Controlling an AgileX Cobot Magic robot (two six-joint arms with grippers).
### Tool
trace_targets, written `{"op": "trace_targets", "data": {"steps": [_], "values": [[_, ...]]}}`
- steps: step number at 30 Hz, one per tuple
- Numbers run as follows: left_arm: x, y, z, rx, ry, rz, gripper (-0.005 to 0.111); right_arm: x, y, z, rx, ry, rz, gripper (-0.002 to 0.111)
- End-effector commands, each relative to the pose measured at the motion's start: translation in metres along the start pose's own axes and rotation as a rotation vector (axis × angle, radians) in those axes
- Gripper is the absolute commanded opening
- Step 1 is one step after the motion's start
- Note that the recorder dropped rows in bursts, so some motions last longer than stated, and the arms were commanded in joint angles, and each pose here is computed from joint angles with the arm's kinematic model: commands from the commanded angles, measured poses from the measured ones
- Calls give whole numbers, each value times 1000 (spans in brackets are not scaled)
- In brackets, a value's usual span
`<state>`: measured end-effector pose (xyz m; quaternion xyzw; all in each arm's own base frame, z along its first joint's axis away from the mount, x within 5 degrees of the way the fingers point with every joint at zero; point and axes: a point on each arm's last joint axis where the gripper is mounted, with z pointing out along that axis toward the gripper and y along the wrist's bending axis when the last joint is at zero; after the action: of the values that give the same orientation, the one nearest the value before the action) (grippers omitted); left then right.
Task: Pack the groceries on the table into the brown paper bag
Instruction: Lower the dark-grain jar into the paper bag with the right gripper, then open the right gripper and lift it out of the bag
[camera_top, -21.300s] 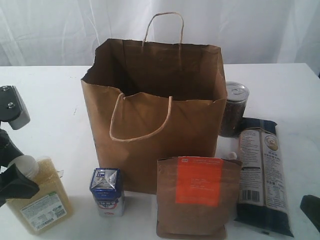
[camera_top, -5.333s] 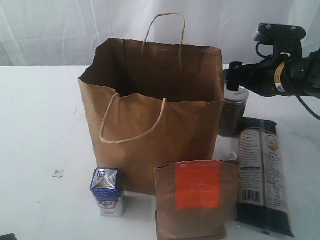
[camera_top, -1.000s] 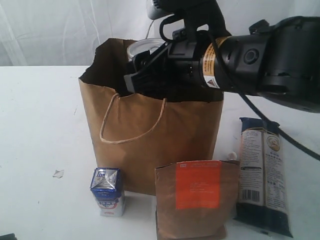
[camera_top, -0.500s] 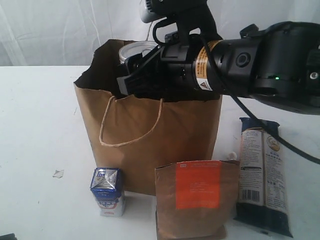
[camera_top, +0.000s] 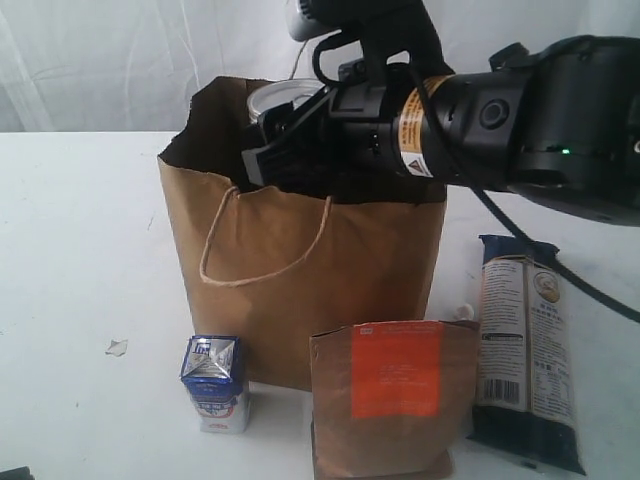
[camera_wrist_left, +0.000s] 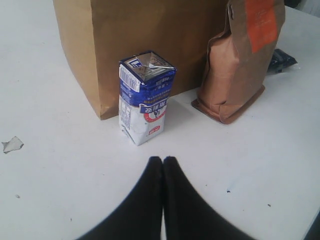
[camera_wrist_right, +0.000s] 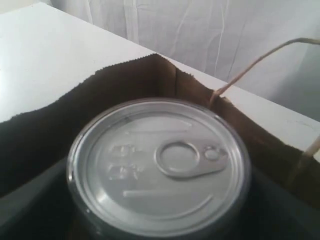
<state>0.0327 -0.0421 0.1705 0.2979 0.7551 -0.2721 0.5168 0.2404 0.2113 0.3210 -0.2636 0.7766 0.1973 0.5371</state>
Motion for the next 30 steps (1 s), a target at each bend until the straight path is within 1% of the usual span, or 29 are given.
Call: {"op": "trace_targets", "data": {"steps": [1, 4, 15, 17, 20, 22, 24, 30], "values": [[1, 0, 0, 3, 2, -6, 0, -10, -4, -15, 46, -19, -7, 65], [1, 0, 0, 3, 2, -6, 0, -7, -9, -20, 91, 10, -5, 65], [1, 0, 0, 3, 2, -6, 0, 4, -9, -26, 81, 25, -3, 65], [1, 0, 0, 3, 2, -6, 0, 4, -9, -26, 84, 27, -3, 70], [1, 0, 0, 3, 2, -6, 0, 5, -10, -26, 93, 34, -3, 84], [1, 0, 0, 3, 2, -6, 0, 5, -11, -26, 106, 43, -3, 89], [1, 0, 0, 3, 2, -6, 0, 6, -11, -26, 109, 46, -3, 91], [1, 0, 0, 3, 2, -6, 0, 4, -10, -27, 93, 29, -3, 91]]}}
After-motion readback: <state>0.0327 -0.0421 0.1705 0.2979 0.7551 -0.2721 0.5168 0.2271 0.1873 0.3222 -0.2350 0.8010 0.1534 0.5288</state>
